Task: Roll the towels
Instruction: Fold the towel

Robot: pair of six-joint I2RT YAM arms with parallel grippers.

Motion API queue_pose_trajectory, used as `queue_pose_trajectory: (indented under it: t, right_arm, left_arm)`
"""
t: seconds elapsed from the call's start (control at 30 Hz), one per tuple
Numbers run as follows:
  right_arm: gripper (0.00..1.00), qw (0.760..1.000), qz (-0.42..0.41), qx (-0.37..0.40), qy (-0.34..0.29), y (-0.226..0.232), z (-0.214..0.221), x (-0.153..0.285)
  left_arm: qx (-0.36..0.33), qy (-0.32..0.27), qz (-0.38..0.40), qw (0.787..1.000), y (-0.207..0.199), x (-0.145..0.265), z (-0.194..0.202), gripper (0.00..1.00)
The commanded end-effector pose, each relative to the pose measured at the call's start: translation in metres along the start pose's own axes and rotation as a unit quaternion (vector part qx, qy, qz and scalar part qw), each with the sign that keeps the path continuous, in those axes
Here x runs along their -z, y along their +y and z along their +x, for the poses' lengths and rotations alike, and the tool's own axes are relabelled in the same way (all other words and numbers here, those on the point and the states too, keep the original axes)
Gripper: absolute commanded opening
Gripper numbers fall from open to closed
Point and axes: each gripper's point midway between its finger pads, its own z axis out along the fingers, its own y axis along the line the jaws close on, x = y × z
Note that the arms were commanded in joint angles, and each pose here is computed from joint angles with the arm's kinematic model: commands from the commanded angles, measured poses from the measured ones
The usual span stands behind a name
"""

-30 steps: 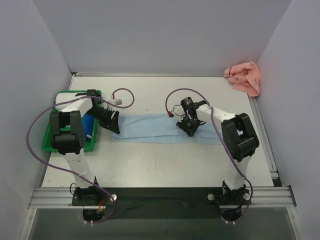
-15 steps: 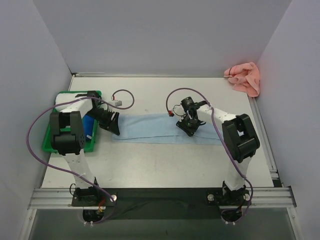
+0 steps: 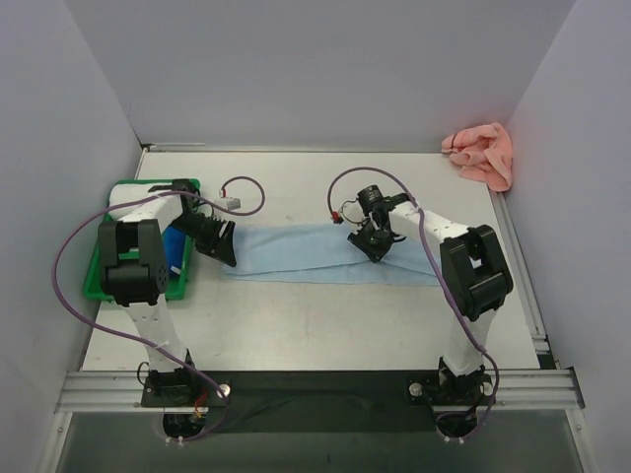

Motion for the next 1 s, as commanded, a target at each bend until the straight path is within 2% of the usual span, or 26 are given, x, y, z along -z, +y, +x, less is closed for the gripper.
queue_pose_trajectory:
  t: [0.0,0.17,0.3,0.7,0.97]
  right_arm:
    - [0.20,1.000,0.004,-0.005,-0.012,-0.005,-0.007,0.022]
    - [0.17,1.000,-0.006,-0.009,-0.015,0.000,-0.007,0.027]
    - [0.00,1.000,-0.015,-0.015,-0.021,0.003,-0.007,0.033]
    - [0.00,0.998,-0.055,-0.038,-0.015,0.013,-0.006,0.031]
    - [0.00,0.995,-0.083,-0.054,-0.010,0.019,-0.005,0.030]
  left_arm:
    - [-0.025,-0.037,-0.005,0.999,-0.004,0.014,-0.019,0.58]
    - [-0.036,-0.033,-0.011,0.999,-0.004,0.015,-0.017,0.57]
    - [-0.055,-0.027,-0.014,0.998,-0.004,0.015,-0.010,0.58]
    - [-0.148,-0.006,-0.030,0.989,0.001,0.011,0.003,0.59]
    - [-0.247,-0.018,-0.038,0.968,0.001,0.008,0.002,0.56]
